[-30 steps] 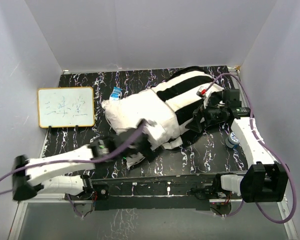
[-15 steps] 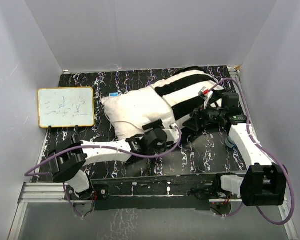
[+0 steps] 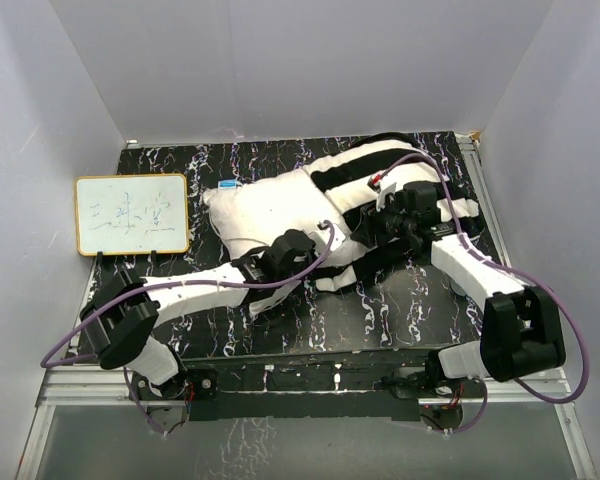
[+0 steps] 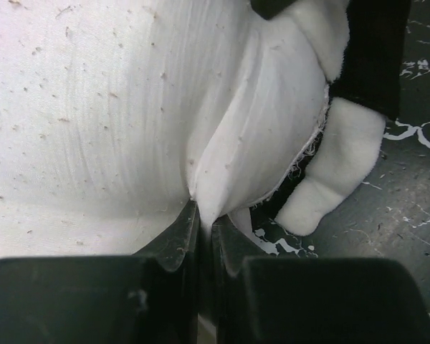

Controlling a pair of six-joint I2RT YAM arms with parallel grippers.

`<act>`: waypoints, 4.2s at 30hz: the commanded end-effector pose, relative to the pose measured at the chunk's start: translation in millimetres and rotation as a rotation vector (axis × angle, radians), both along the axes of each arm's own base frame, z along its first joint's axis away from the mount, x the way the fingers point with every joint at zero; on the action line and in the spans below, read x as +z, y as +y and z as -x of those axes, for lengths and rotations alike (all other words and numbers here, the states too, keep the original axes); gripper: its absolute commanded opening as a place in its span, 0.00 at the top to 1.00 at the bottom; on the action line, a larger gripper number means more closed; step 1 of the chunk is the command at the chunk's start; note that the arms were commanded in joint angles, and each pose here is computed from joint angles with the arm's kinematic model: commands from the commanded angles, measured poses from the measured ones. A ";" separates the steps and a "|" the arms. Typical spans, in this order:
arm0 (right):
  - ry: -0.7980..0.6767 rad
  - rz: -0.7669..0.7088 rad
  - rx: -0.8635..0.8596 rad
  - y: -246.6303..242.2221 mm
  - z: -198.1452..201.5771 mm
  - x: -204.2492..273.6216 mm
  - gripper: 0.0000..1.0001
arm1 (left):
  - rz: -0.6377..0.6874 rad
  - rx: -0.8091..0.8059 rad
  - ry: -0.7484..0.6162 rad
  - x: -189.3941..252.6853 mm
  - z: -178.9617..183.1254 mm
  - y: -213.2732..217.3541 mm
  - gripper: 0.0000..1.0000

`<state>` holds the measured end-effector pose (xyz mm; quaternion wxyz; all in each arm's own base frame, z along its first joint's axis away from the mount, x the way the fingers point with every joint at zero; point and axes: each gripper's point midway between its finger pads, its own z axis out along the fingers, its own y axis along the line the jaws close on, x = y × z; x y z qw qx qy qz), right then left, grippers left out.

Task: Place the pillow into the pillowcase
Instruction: Stuff the pillow into the pillowcase.

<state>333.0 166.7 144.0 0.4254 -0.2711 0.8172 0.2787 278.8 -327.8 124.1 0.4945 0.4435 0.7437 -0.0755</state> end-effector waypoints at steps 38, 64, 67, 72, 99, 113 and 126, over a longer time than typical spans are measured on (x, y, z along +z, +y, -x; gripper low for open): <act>0.187 -0.153 0.434 140.2 -37.4 10.7 0.92 | 1.094 -0.227 0.422 130.3 -33.3 25.3 1.00; 0.064 -0.267 0.114 43.3 35.2 13.3 0.12 | 1.234 -0.011 0.597 127.5 -71.9 31.8 1.00; 0.128 -0.400 0.120 61.1 32.4 21.1 0.13 | 1.209 -0.030 0.591 135.9 -71.3 23.3 1.00; 0.136 -0.548 0.182 81.7 30.0 58.4 0.17 | 1.188 -0.028 0.585 138.7 -71.4 20.7 1.00; -0.186 -0.541 0.636 154.0 -43.4 265.3 0.92 | 1.271 0.211 0.566 162.1 -129.4 25.3 1.00; -0.107 -0.291 0.547 159.3 -68.8 159.9 0.42 | 0.961 0.696 0.314 128.5 -139.8 202.7 0.11; -0.329 0.009 0.349 93.2 -37.7 150.0 0.06 | 0.794 0.632 0.467 103.4 -2.6 219.4 0.05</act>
